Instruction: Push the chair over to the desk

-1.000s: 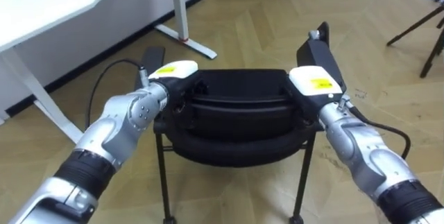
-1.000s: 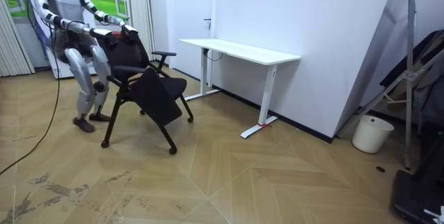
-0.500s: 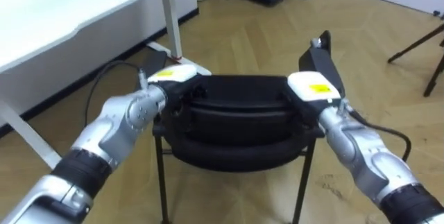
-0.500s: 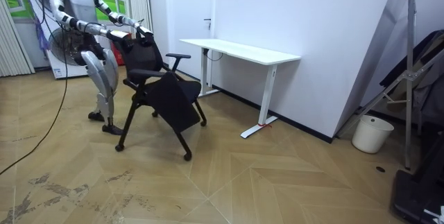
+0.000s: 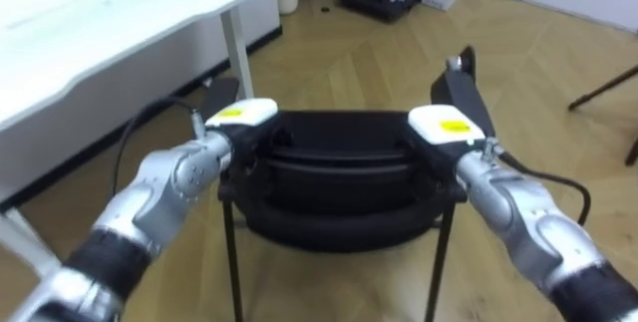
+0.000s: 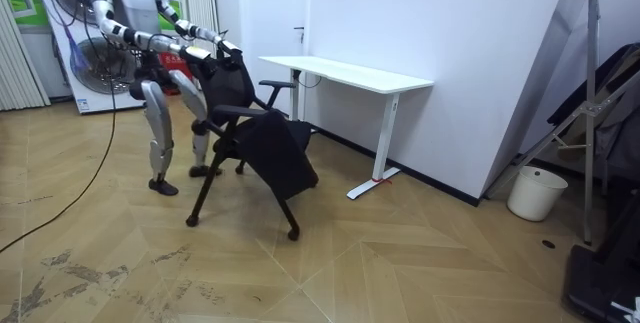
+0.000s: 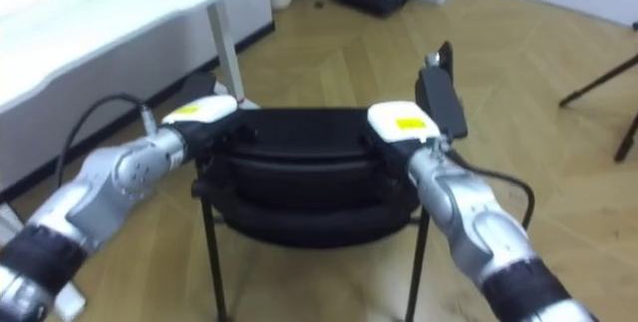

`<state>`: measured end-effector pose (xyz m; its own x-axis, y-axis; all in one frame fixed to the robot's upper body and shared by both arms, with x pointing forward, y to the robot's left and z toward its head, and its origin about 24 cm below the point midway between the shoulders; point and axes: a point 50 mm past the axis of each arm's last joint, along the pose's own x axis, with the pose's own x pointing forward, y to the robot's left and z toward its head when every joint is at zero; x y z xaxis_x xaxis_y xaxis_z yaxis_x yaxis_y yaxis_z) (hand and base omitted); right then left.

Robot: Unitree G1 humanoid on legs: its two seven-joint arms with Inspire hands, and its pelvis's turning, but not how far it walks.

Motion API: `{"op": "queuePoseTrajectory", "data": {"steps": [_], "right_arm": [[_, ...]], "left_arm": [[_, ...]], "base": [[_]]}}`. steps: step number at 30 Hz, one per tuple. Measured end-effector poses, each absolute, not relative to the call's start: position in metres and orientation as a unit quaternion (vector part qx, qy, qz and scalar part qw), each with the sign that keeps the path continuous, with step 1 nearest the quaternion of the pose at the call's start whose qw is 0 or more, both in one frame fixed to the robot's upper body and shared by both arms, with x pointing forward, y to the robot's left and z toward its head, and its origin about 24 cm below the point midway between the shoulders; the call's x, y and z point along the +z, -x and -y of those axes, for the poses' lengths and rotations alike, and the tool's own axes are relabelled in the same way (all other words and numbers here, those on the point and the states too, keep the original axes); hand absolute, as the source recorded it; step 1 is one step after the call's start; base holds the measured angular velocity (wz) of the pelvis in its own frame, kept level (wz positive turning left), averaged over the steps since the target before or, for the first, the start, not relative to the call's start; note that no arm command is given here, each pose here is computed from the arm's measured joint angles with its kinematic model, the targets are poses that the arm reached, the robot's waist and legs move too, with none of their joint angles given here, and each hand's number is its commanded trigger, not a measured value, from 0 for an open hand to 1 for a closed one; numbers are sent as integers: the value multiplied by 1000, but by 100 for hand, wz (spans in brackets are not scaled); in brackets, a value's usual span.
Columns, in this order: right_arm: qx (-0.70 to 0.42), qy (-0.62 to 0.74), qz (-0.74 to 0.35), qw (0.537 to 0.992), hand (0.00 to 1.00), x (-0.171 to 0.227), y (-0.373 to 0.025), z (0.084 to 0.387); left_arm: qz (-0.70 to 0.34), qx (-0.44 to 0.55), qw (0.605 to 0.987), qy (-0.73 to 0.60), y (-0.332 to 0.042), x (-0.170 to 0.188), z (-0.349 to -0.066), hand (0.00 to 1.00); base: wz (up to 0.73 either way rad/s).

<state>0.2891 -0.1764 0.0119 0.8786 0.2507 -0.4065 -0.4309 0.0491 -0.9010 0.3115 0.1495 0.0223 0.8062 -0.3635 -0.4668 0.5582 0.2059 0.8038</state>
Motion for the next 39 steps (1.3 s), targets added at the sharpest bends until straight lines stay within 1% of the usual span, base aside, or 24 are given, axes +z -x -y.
{"op": "queuePoseTrajectory", "data": {"steps": [1, 2, 9, 13, 18, 19, 23, 25, 28, 32, 36, 39], "right_arm": [[245, 643, -75, 722, 100, 9, -284, 174], [245, 645, -71, 721, 100, 13, -281, 174], [236, 651, -45, 720, 100, 31, -279, 176], [237, 649, -42, 722, 100, 30, -278, 178], [244, 632, -59, 733, 100, 13, -268, 188], [244, 634, -53, 732, 100, 14, -270, 188], [253, 659, -25, 708, 100, 19, -289, 167], [257, 655, -21, 711, 100, 16, -289, 161], [265, 651, 9, 712, 100, 24, -288, 149], [282, 626, -8, 727, 100, 9, -268, 151], [279, 632, -3, 723, 100, 14, -269, 154], [291, 632, 1, 718, 100, 16, -268, 152]], "left_arm": [[-90, -299, 771, -555, -306, 20, -153, 100], [-81, -300, 770, -558, -306, 23, -151, 100], [-61, -285, 774, -562, -311, 35, -152, 100], [-54, -281, 775, -564, -312, 38, -150, 100], [-54, -298, 762, -572, -308, 29, -141, 100], [-52, -293, 763, -574, -309, 30, -145, 100], [-89, -267, 781, -557, -310, 21, -162, 100], [-92, -263, 779, -561, -309, 20, -168, 100], [-94, -244, 781, -568, -313, 29, -181, 100], [-86, -263, 758, -590, -307, 26, -179, 100], [-78, -261, 760, -590, -307, 30, -176, 100], [-77, -254, 764, -589, -303, 30, -180, 100]], "base": [[15], [28], [23], [44], [80], [25], [44], [92], [87], [43], [16], [6]]}}
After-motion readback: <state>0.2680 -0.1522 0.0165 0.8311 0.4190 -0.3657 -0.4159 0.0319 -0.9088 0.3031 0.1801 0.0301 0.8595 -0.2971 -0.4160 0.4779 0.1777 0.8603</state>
